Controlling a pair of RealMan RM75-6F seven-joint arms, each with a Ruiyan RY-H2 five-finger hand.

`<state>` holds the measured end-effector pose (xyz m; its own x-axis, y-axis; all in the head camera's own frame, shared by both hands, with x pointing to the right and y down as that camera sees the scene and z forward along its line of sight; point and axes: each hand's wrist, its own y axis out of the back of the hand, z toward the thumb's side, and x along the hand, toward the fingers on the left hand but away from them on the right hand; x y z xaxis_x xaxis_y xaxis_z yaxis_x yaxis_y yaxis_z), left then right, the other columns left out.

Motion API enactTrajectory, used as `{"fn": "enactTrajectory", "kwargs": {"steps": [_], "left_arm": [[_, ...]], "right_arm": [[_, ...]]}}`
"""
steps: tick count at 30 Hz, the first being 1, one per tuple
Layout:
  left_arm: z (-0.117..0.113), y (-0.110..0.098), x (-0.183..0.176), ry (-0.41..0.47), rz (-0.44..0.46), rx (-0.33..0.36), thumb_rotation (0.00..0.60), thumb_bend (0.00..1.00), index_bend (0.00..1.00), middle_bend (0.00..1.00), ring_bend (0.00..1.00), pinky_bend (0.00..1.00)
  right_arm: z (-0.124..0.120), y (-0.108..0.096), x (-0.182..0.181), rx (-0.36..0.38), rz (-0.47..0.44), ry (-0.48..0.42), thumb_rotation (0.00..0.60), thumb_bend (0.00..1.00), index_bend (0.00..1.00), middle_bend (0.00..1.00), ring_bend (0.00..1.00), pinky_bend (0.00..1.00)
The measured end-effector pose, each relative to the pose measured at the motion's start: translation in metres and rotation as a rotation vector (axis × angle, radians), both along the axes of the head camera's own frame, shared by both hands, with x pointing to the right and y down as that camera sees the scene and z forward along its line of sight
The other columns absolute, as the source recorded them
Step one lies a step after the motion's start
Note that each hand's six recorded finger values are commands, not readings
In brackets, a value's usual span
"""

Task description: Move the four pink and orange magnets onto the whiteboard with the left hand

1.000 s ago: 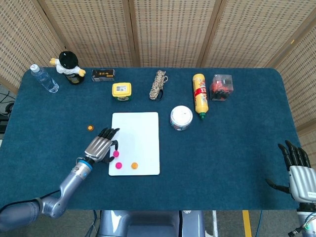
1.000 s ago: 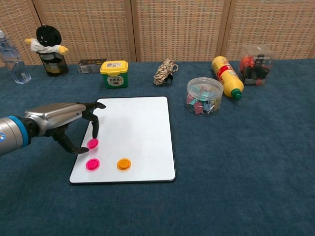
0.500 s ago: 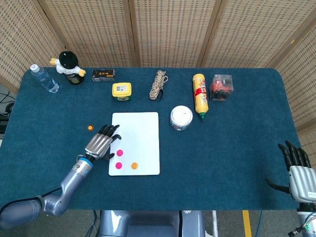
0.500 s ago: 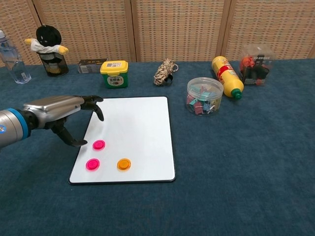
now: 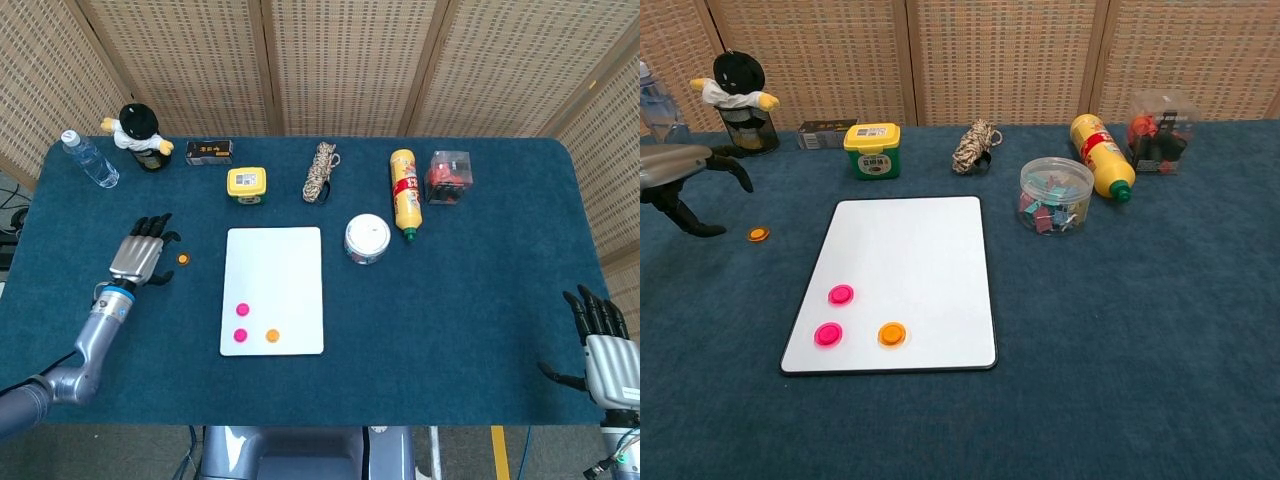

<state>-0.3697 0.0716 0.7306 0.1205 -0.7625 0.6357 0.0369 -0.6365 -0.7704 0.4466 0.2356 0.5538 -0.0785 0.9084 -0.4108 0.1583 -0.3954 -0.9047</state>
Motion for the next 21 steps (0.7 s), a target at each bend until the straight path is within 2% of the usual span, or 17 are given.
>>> {"fn": "enactTrajectory", "kwargs": {"steps": [7, 15, 21], "left_arm": [[0.018, -0.011, -0.025, -0.044, -0.051, -0.029, 0.6, 0.3, 0.29, 0.0, 0.0, 0.0], [0.041, -0.01, -0.01, -0.027, -0.045, -0.063, 0.6, 0.31, 0.31, 0.0, 0.0, 0.0], [0.049, -0.01, 0.001, -0.009, -0.029, -0.068, 0.6, 0.31, 0.32, 0.0, 0.0, 0.0]], "right_arm": [[0.001, -0.001, -0.001, -0.007, 0.004, 0.004, 0.6, 0.0, 0.0, 0.0, 0.0, 0.0], [0.002, -0.001, 0.0, -0.01, 0.009, 0.007, 0.6, 0.0, 0.0, 0.0, 0.0, 0.0], [0.001, -0.001, 0.0, -0.013, 0.01, 0.005, 0.6, 0.0, 0.0, 0.0, 0.0, 0.0]]}}
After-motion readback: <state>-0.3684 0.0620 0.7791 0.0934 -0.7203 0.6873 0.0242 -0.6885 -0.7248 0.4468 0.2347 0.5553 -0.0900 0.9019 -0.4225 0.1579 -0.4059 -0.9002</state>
